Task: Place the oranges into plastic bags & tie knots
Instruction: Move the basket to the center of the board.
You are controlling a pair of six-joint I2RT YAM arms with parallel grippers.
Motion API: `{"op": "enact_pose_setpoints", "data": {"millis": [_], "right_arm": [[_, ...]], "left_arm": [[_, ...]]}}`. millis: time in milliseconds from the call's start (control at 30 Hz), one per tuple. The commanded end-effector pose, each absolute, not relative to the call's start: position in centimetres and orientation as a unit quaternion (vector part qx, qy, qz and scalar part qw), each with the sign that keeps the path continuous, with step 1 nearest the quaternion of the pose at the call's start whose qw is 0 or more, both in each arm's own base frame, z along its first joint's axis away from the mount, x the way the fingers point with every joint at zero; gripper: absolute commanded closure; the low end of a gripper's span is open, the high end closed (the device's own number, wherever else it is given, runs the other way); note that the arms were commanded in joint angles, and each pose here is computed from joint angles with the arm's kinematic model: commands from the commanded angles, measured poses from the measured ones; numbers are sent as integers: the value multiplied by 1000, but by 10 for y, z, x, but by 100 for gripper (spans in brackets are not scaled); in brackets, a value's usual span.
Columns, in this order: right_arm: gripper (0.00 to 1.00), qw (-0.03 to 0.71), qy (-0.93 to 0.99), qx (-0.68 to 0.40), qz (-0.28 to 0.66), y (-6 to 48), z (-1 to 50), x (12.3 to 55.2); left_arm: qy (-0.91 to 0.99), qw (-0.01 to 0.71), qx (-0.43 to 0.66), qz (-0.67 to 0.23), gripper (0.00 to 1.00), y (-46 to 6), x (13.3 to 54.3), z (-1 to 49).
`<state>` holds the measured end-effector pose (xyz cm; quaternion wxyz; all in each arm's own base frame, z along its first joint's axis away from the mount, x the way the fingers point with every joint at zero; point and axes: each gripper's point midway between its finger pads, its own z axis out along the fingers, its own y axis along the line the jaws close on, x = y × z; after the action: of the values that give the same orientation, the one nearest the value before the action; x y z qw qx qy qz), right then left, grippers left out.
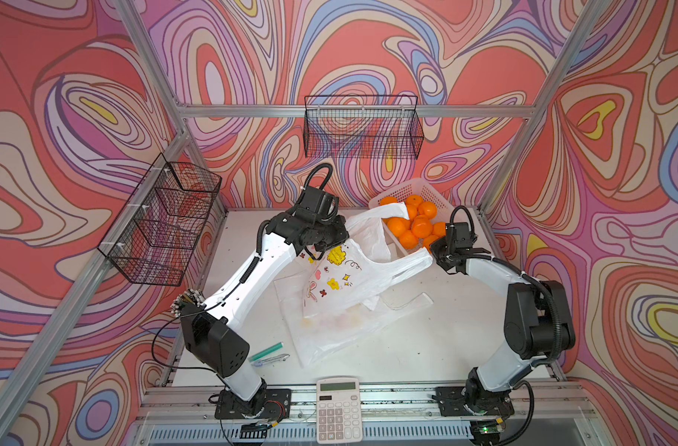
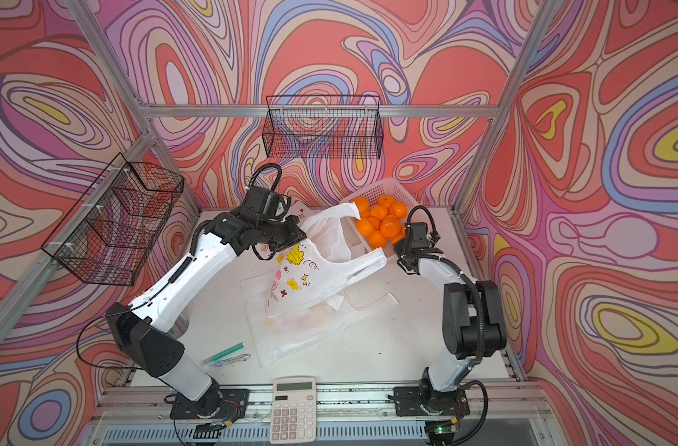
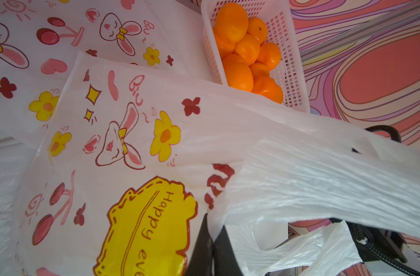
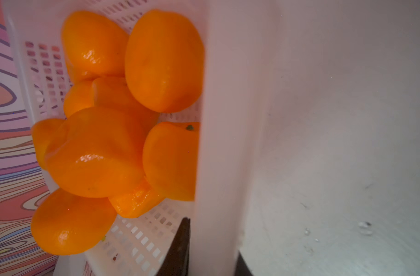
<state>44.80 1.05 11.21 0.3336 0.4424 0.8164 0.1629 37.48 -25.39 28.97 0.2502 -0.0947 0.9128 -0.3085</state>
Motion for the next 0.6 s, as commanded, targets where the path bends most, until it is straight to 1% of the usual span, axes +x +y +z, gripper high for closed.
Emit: {"op": "enact_pose_setpoints", "data": {"millis": [0, 33, 100, 133, 233, 333, 467, 533, 567], "right_arm": [[82, 341, 827, 430, 124, -6, 119, 419], [83, 338, 827, 432, 118, -12, 116, 408], [89, 331, 827, 439, 115, -25, 112, 388], [89, 326, 827, 443, 113, -32, 109, 377], [90, 320, 827, 454, 92, -51, 106, 348], [90, 328, 819, 464, 82, -64, 110, 323], [91, 323, 810, 483, 82, -77, 108, 301], [90, 319, 808, 488, 77, -82, 105, 293], [86, 319, 810, 486, 76, -82, 105, 291]], "left_arm": [[914, 262, -93, -295, 95, -245, 373, 291], [914, 261, -91, -295, 96, -246, 372, 292], [915, 261, -88, -296, 96, -245, 371, 292], [915, 262, -88, -295, 96, -245, 371, 291], [915, 261, -86, -295, 96, -244, 370, 291], [915, 263, -84, -295, 96, -244, 370, 292], [915, 261, -86, -294, 97, -243, 369, 291], [915, 260, -86, -295, 97, -243, 369, 291], [916, 259, -86, -295, 97, -243, 369, 290]]}}
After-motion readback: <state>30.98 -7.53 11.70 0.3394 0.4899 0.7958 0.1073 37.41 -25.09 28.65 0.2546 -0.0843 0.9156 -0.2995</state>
